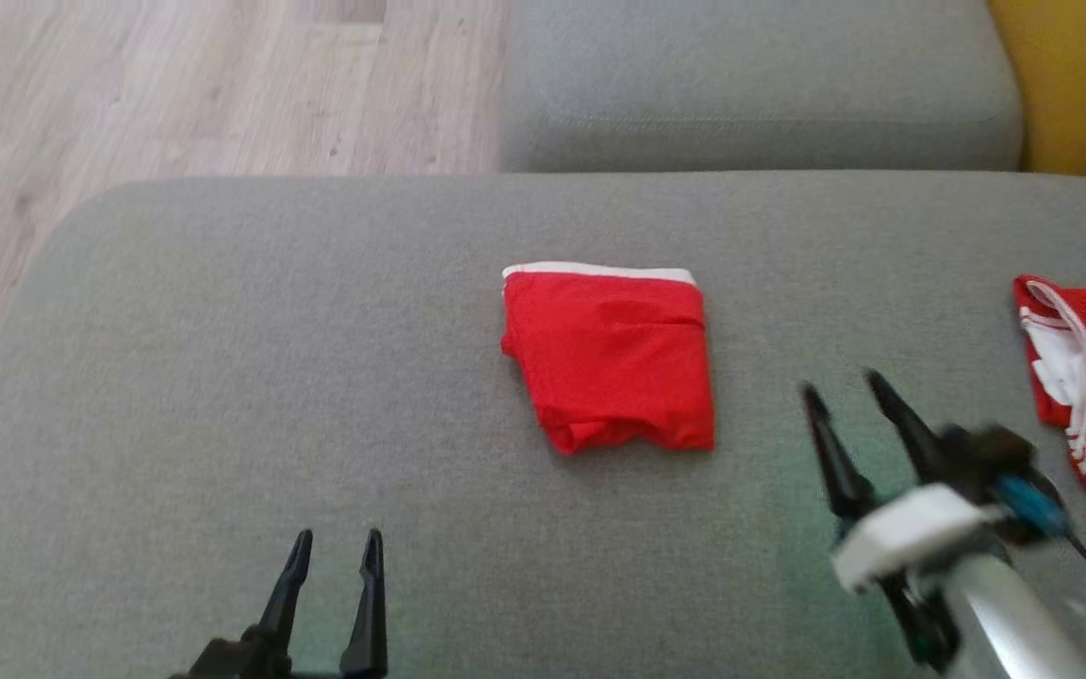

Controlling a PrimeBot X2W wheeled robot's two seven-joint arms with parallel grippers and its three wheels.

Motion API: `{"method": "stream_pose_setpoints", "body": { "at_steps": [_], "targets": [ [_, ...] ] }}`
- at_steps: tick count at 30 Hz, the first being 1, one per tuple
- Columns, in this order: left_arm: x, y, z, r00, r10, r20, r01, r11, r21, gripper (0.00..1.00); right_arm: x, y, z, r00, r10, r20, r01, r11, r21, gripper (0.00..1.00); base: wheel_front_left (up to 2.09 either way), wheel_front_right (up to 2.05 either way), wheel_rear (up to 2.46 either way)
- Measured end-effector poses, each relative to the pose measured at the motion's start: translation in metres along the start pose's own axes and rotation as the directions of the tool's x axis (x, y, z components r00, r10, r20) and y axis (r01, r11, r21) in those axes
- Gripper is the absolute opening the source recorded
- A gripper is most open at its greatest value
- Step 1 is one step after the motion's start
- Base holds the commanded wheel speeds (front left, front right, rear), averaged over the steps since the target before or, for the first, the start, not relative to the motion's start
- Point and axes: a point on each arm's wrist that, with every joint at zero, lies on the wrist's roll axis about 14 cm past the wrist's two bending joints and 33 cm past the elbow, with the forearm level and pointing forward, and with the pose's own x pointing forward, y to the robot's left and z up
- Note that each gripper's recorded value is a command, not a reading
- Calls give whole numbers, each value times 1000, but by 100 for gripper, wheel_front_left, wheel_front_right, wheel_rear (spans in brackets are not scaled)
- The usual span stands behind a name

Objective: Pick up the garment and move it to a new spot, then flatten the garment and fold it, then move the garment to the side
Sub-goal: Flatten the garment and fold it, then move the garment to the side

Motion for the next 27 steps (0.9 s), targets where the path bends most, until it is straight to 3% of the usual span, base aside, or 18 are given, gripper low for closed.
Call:
{"method": "stream_pose_setpoints", "body": {
  "at_steps": [5, 10, 27],
  "targets": [
    [-2, 4, -3, 1000, 3, -10, -2, 1000, 13, 100, -38, -30, -8, 991, -132, 15, 132, 991, 38, 100, 0, 0, 0],
    [-5, 13, -8, 999, 25, -26, -24, 999, 22, 100, -61, -34, -20, 982, -190, 1, 190, 981, 46, 100, 0, 0, 0],
    [-6, 23, -10, 998, 49, -34, -49, 999, 25, 100, -77, -33, -41, 967, -252, -47, 256, 961, 101, 100, 0, 0, 0]
  ]
}}
